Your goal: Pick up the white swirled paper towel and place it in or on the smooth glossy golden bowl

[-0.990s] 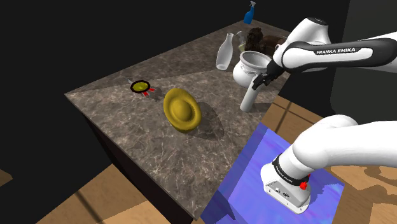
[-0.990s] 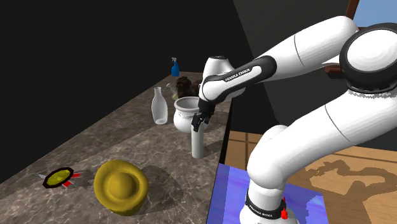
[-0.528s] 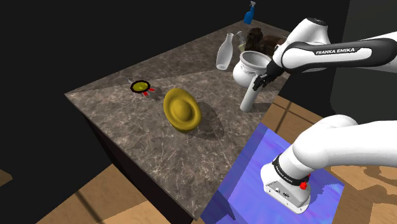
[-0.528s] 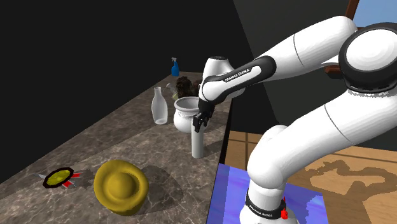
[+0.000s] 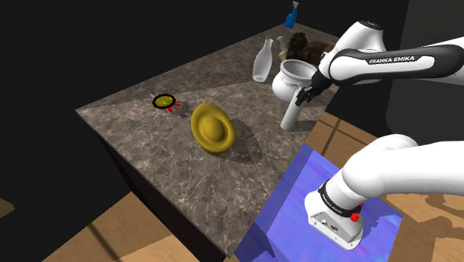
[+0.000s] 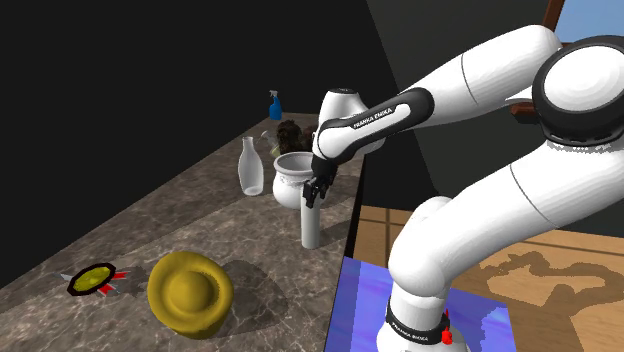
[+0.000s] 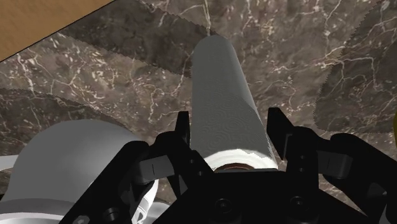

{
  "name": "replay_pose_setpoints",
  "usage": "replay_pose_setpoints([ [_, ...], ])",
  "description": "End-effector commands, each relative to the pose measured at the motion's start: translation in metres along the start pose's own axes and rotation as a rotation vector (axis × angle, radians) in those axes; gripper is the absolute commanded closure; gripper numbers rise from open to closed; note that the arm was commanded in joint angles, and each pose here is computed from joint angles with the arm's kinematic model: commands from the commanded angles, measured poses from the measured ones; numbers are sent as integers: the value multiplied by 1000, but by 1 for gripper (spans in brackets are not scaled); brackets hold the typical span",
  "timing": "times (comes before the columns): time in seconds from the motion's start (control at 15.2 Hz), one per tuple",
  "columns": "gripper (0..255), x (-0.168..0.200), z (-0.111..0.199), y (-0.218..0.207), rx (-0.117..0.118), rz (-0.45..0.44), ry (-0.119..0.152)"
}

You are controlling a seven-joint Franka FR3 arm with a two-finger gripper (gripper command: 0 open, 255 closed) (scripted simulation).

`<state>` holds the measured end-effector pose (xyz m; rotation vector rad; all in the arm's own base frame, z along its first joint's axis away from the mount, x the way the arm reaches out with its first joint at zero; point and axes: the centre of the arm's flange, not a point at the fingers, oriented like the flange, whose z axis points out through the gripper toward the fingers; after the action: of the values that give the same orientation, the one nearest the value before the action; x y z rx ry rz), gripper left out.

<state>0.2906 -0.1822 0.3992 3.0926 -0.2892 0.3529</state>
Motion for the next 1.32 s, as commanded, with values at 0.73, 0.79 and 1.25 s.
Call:
replay_pose_setpoints([
  [0.73,255,13,-56,0,0,0,0],
  [0.79,255,14,-61,0,0,0,0],
  [1.25,255,22,-98,-1,0,0,0],
])
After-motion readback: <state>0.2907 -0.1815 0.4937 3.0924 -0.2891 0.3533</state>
